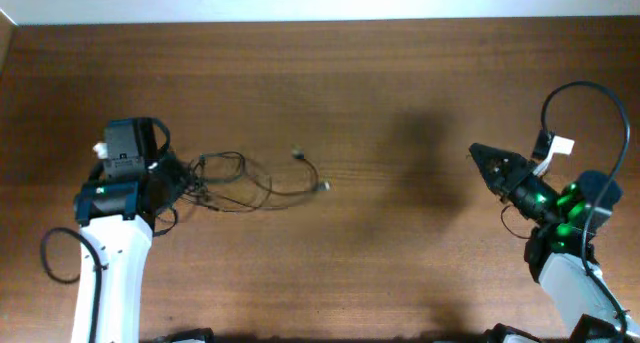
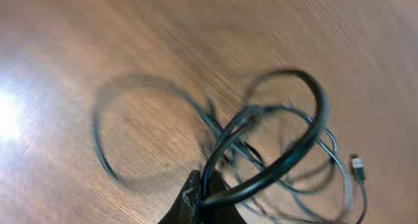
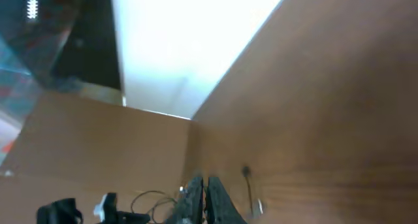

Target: Untangle cables

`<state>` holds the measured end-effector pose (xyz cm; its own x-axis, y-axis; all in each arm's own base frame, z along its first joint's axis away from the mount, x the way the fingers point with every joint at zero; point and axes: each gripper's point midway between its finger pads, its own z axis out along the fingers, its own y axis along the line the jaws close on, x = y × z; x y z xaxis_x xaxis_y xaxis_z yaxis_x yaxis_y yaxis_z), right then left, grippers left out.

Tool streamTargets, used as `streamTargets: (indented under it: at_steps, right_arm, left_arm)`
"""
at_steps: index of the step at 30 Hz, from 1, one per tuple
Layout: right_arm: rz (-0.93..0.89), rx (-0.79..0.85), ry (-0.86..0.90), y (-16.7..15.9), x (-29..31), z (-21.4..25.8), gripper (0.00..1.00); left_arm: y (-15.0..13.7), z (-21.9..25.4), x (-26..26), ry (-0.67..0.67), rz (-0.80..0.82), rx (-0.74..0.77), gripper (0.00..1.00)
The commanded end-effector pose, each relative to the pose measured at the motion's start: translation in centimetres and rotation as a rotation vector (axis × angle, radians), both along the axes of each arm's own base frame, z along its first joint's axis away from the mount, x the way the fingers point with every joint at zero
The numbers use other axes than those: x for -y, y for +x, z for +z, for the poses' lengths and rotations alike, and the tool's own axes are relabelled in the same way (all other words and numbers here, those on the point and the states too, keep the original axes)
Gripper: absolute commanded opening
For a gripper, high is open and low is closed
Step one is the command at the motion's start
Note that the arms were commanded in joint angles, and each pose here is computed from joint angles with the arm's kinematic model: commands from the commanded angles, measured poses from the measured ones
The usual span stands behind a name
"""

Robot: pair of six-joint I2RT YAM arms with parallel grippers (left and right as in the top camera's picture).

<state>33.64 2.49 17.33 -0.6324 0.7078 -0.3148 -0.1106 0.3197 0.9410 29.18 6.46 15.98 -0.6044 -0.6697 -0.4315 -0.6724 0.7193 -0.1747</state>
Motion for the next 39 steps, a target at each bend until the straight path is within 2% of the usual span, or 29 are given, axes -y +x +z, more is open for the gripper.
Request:
streamTargets:
  at_steps: [1, 2, 3, 5, 6, 9, 10, 11, 13, 15, 18, 19, 22, 34, 39]
  right_arm:
    - [0.015, -0.053, -0.041, -0.7, 0.0, -2.1, 0.06]
    - [0.02, -0.105, -0.028, -1.1, -0.2, -3.1, 0.18]
    - [0.026, -0.155, -0.016, -1.6, -0.4, -4.0, 0.25]
    - [0.044, -0.258, 0.026, -2.7, -1.0, -5.6, 0.34]
    - [0.107, -0.246, 0.02, -3.5, -2.1, -5.6, 0.38]
    - [0.33, -0.228, 0.008, -5.9, -7.1, -5.7, 0.6]
    - [0.371, -0.231, 0.002, -6.3, -8.3, -5.7, 0.72]
    - [0.4, -0.245, -0.039, -6.6, -9.8, -6.4, 0.99]
    - [0.4, -0.265, -0.108, -6.6, -11.0, -7.4, 0.99]
    - [0.378, -0.277, -0.156, -6.4, -11.3, -8.2, 0.99]
    - [0.356, -0.284, -0.175, -6.1, -11.1, -8.5, 0.99]
    - [0.356, -0.284, -0.175, -6.1, -11.1, -8.5, 0.99]
    - [0.356, -0.283, -0.175, -6.1, -11.1, -8.5, 0.99]
    - [0.356, -0.284, -0.175, -6.1, -11.1, -8.5, 0.99]
    - [0.356, -0.284, -0.175, -6.1, -11.1, -8.5, 0.99]
  left_arm:
    - [0.1, 0.8, -0.9, -0.056, 0.205, 0.069, 0.03]
    - [0.4, 0.6, 0.7, -0.133, 0.15, 0.071, 0.0]
    - [0.9, 0.7, 2.0, -0.17, 0.072, 0.077, 0.0]
    - [3.3, 2.4, 6.5, -0.185, -0.356, 0.176, 0.0]
    - [3.8, 3.5, 9.4, -0.206, -0.589, 0.243, 0.0]
    - [1.8, 7.2, 17.5, -0.304, -1.198, 0.484, 0.0]
    - [1.1, 7.9, 18.8, -0.317, -1.3, 0.539, 0.0]
    - [0.7, 8.1, 19.6, -0.315, -1.349, 0.554, 0.0]
    - [0.7, 7.8, 19.7, -0.304, -1.351, 0.542, 0.0]
    - [0.1, 8.2, 20.2, -0.353, -1.369, 0.552, 0.0]
    - [-2.7, 10.9, 23.0, -0.453, -1.604, 0.742, 0.0]
    - [-3.1, 11.0, 23.6, -0.458, -1.633, 0.751, 0.0]
    - [-3.5, 9.8, 24.4, -0.429, -1.653, 0.684, 0.0]
    - [-4.3, 9.5, 24.8, -0.477, -1.645, 0.646, 0.0]
    - [-5.5, 9.6, 26.6, -0.495, -1.721, 0.648, 0.0]
